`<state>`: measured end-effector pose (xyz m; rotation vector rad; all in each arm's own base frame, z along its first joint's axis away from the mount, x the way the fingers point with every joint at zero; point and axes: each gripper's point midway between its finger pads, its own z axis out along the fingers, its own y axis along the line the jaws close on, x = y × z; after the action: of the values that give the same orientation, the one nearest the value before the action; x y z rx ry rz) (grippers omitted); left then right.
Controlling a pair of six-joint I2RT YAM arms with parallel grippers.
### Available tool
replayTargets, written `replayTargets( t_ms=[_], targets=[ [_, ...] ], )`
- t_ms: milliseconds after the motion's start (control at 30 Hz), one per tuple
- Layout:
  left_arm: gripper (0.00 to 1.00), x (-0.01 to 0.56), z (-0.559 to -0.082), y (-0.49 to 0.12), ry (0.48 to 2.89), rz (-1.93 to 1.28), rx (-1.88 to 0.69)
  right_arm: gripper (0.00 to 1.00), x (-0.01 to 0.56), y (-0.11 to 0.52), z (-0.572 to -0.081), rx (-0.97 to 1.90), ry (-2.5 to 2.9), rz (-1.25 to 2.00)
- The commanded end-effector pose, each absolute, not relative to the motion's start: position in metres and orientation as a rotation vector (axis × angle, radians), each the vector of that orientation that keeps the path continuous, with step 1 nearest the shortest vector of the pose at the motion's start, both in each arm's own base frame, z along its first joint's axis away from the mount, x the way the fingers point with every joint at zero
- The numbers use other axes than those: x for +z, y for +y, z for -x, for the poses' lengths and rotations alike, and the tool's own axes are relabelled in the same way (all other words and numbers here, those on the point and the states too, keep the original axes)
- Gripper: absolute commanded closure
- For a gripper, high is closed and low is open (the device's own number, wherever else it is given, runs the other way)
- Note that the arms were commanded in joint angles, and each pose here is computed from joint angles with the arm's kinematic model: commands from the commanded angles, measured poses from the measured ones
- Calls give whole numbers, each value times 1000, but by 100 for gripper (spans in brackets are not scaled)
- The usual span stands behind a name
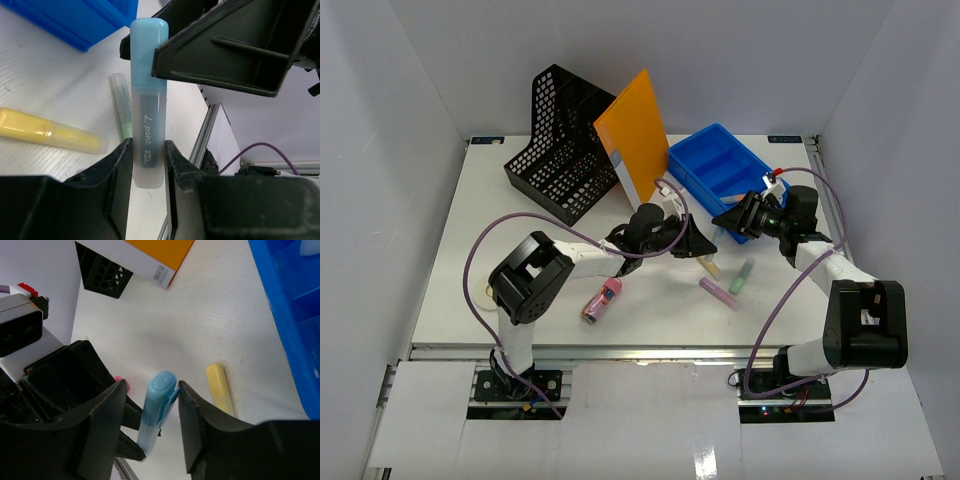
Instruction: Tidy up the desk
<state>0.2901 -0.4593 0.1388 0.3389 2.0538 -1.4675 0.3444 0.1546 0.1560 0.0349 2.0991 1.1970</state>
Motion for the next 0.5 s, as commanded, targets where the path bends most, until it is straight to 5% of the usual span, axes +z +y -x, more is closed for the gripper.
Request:
replayTargets(
  t_ms=[0, 167, 267, 467],
  targets=[
    [95, 161, -295, -465, 1998, -351, -1475, 54, 168, 162, -343, 1229, 2052, 7],
    [91, 159, -297, -468, 2007, -356, -1460, 69, 169, 162, -342, 1214, 2039, 23],
    [81, 158, -298, -469, 2014, -356, -1457, 78, 166, 161, -343, 1200, 2039, 44],
    [28, 167, -297, -465, 2002, -372, -1434, 87, 177, 160, -347, 1139, 2002, 200]
  ],
)
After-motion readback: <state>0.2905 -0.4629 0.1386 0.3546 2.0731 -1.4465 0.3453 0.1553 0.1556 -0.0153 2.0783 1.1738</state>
